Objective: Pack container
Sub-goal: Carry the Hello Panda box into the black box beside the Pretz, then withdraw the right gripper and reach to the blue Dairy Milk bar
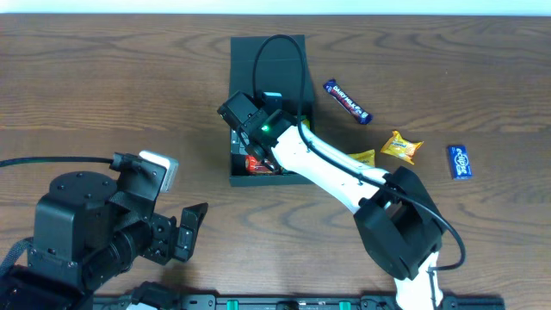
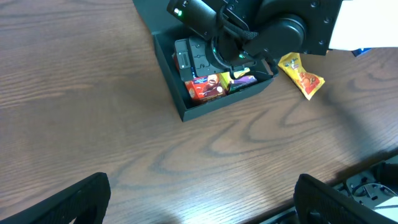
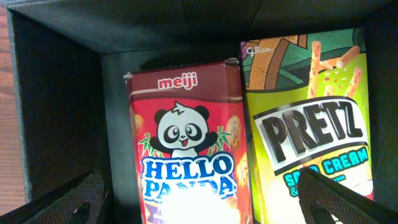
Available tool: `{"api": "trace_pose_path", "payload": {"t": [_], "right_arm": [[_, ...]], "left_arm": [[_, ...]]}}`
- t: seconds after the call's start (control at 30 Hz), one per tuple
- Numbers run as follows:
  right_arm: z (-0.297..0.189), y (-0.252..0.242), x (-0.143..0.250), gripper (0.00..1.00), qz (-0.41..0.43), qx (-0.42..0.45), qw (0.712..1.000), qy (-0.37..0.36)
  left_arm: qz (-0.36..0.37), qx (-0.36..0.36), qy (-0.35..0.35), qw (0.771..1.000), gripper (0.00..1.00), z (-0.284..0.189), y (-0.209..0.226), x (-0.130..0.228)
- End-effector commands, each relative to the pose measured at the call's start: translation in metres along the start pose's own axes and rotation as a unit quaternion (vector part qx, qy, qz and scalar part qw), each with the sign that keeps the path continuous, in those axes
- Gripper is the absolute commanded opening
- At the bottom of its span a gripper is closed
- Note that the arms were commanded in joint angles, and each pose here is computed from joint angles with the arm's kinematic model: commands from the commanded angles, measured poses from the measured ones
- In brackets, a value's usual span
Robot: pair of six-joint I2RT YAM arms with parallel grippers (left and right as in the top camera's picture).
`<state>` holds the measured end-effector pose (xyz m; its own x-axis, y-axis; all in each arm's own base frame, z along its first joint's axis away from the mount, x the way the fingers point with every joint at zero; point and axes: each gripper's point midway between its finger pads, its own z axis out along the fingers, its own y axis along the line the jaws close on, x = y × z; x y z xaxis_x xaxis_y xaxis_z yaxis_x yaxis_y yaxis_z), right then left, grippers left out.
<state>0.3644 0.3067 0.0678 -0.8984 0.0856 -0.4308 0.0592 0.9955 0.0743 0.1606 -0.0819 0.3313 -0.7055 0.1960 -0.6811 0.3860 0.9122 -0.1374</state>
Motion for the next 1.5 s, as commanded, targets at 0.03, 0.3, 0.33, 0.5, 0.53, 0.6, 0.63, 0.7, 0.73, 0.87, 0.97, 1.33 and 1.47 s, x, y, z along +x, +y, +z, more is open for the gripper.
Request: {"api": "trace_pose_path", "payload": {"t": [0.03, 0.3, 0.33, 0.5, 0.53, 0.6, 0.63, 0.7, 0.73, 0.87, 0.97, 1.33, 1.47], "right_arm": [[-0.036, 0.002, -0.028, 0.99, -0.009, -0.018, 0.999, -0.047], [-0.097, -0.026, -0.082, 0.99, -0.082, -0.032, 0.989, -0.122], [-0.100, -0.032, -0.088, 0.99, -0.091, -0.027, 0.987, -0.128], [-0.097, -0.074, -0.116, 0.99, -0.124, 0.010, 0.983, -0.136], [-0.094, -0.084, -0.122, 0.99, -0.128, 0.019, 0.982, -0.135], [-0.089, -0.108, -0.134, 0.99, -0.142, 0.040, 0.980, -0.133], [-0.088, -0.117, -0.138, 0.99, -0.145, 0.047, 0.979, -0.132], [-0.083, -0.133, -0.146, 0.99, -0.165, 0.049, 0.977, -0.125], [-0.079, -0.138, -0.149, 0.99, -0.182, 0.040, 0.975, -0.120], [-0.063, -0.153, -0.155, 0.99, -0.242, -0.017, 0.965, -0.097], [-0.049, -0.174, -0.161, 0.99, -0.246, -0.027, 0.965, -0.089], [0.032, -0.204, -0.141, 0.94, -0.274, -0.058, 0.960, -0.016], [0.055, -0.203, -0.129, 0.90, -0.273, -0.068, 0.960, 0.006]], "left_arm": [[0.004, 0.003, -0.007, 1.000, 0.95, -0.004, -0.002, -0.003], [0.004, 0.003, -0.007, 1.000, 0.95, -0.004, -0.002, -0.003], [0.004, 0.003, -0.007, 1.000, 0.95, -0.004, -0.002, -0.003], [0.004, 0.003, -0.007, 1.000, 0.95, -0.004, -0.002, -0.003], [0.004, 0.003, -0.007, 1.000, 0.95, -0.004, -0.002, -0.003], [0.004, 0.003, -0.007, 1.000, 0.95, -0.004, -0.002, -0.003], [0.004, 0.003, -0.007, 1.000, 0.95, -0.004, -0.002, -0.003], [0.004, 0.003, -0.007, 1.000, 0.95, -0.004, -0.002, -0.003], [0.004, 0.003, -0.007, 1.000, 0.95, -0.004, -0.002, -0.003], [0.004, 0.003, -0.007, 1.000, 0.95, -0.004, -0.002, -0.003], [0.004, 0.003, -0.007, 1.000, 0.95, -0.004, -0.002, -0.003], [0.004, 0.003, -0.007, 1.000, 0.95, -0.004, -0.002, -0.003], [0.004, 0.003, -0.007, 1.000, 0.95, -0.004, -0.002, -0.003]]}}
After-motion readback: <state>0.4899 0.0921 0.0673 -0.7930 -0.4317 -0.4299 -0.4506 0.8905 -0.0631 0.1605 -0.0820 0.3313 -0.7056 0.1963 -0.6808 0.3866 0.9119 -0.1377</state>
